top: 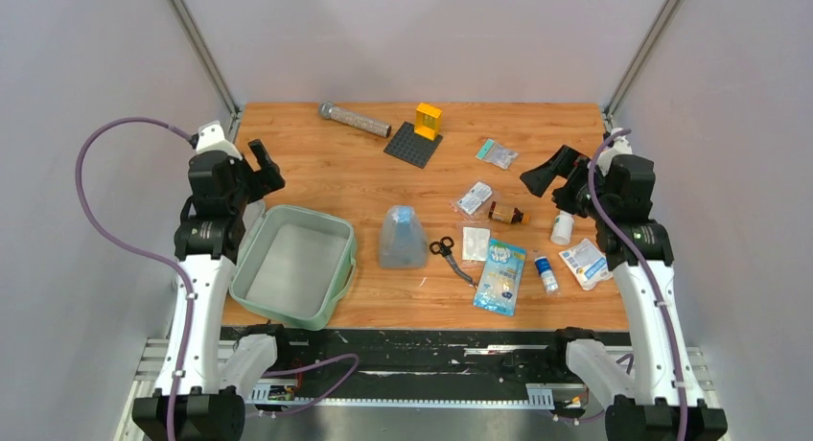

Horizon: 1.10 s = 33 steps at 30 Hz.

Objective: Organize the medicine kit
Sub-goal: Adjust the distractor at the center of the board.

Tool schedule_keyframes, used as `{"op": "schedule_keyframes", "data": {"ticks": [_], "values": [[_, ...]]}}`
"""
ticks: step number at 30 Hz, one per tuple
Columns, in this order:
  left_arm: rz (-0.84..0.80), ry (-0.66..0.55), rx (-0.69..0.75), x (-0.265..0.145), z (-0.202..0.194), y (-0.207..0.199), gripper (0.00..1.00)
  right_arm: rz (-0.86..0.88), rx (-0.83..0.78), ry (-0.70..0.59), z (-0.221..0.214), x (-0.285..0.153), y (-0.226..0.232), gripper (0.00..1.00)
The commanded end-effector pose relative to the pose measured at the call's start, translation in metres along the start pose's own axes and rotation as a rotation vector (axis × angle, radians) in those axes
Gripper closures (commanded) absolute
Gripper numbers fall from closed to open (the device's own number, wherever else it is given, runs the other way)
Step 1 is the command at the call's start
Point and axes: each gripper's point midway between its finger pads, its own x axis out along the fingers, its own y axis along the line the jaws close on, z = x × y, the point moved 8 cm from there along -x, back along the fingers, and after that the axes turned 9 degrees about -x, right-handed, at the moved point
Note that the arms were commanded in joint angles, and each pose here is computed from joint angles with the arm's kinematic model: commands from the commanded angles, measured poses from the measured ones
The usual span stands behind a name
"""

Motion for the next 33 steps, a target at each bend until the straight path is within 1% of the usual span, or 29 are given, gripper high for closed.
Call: {"op": "schedule_keyframes", "data": {"ticks": [1,3,6,8,10,14,17,21,25,29,31,32,33], "values": [[-0.110,0.000,-0.039,-0.022,-0.002,-0.008,0.00,0.252,0.006,-0.054,0.005,-0.012,0.026,0.00],[-0.132,0.063,-0.096,-0.027,-0.013,-0.010,0.00,0.317,0.011,0.012,0.001,-0.009,0.030,0.00],[-0.223,0.173,-0.084,-0.029,-0.031,-0.014,0.00,0.357,0.008,0.087,-0.005,-0.005,0.032,0.00],[-0.239,0.216,-0.106,-0.031,-0.040,-0.014,0.00,0.360,-0.010,0.106,-0.008,-0.005,0.032,0.00],[-0.200,0.230,-0.140,-0.034,-0.048,-0.008,0.00,0.356,-0.029,0.113,-0.009,-0.007,0.032,0.00],[-0.116,0.188,-0.208,-0.045,-0.056,0.003,0.00,0.372,-0.073,0.148,-0.013,-0.008,0.037,0.00],[-0.071,0.155,-0.231,-0.056,-0.058,0.011,0.00,0.391,-0.103,0.181,-0.015,-0.006,0.044,0.03],[-0.055,0.190,-0.245,-0.067,-0.065,0.014,0.00,0.360,-0.183,0.246,-0.021,0.000,0.062,0.04],[-0.080,0.218,-0.233,-0.073,-0.073,0.016,0.00,0.362,-0.260,0.290,-0.030,0.004,0.086,0.05],[-0.132,0.231,-0.217,-0.079,-0.076,0.014,0.00,0.382,-0.286,0.306,-0.039,0.003,0.108,0.05],[-0.204,0.253,-0.203,-0.081,-0.079,0.009,0.00,0.386,-0.301,0.315,-0.045,0.002,0.116,0.03],[-0.279,0.267,-0.193,-0.082,-0.078,0.002,0.00,0.381,-0.299,0.321,-0.047,0.003,0.118,0.03],[-0.315,0.278,-0.190,-0.082,-0.080,-0.001,0.00,0.357,-0.290,0.320,-0.049,0.004,0.118,0.02]]}}
